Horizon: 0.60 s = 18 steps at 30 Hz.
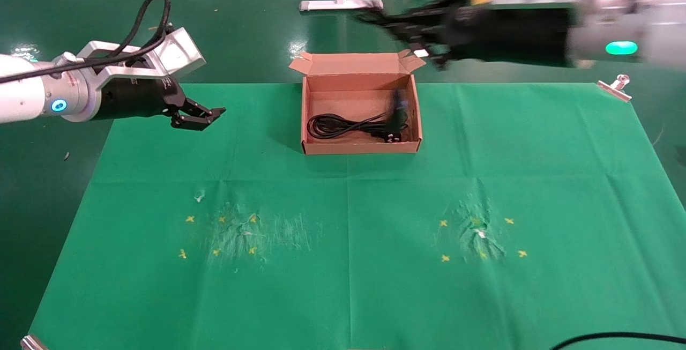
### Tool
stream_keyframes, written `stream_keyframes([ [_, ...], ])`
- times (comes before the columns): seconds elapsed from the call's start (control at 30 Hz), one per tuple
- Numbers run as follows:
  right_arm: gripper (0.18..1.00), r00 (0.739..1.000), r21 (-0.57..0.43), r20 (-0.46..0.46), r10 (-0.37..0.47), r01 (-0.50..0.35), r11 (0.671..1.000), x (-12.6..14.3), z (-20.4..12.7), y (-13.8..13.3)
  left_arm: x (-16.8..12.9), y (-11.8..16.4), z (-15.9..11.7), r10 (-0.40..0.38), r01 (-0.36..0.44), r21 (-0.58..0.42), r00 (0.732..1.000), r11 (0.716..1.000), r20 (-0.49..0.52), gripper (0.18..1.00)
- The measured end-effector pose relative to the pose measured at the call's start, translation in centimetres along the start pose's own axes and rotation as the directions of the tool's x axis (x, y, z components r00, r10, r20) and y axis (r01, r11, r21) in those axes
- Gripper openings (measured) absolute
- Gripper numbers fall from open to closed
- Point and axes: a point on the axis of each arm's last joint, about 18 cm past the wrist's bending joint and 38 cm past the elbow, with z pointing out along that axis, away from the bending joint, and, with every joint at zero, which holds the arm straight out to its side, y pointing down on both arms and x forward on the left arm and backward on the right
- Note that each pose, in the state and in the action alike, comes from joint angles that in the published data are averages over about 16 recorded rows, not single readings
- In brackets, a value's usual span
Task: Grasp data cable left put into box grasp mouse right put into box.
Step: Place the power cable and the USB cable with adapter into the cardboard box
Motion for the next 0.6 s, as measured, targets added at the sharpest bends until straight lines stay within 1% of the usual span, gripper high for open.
stream_keyframes([
  [0.13, 0.208, 0.999, -0.004, 0.047, -0.009, 0.009, 1.000, -1.3, 3.3, -0.4, 0.5, -0.2, -0.4, -0.004, 0.005, -0.009, 1.000, 1.000, 0.017, 0.847],
  [0.27, 0.208, 0.997, -0.038, 0.072, -0.010, 0.013, 0.999, -2.2, 5.4, 0.4, 0.9, -0.4, -0.6, -0.008, 0.008, -0.015, 1.000, 1.000, 0.029, 0.915],
  [0.4, 0.208, 0.997, -0.090, 0.078, -0.006, 0.013, 0.996, -2.6, 6.5, 2.0, 1.1, -0.5, -0.8, -0.008, 0.009, -0.019, 0.999, 1.000, 0.037, 0.952],
  [0.6, 0.208, 0.998, -0.168, 0.070, 0.004, 0.008, 0.986, -2.6, 6.6, 4.9, 1.3, -0.5, -0.9, -0.006, 0.007, -0.023, 0.999, 1.000, 0.043, 0.985],
])
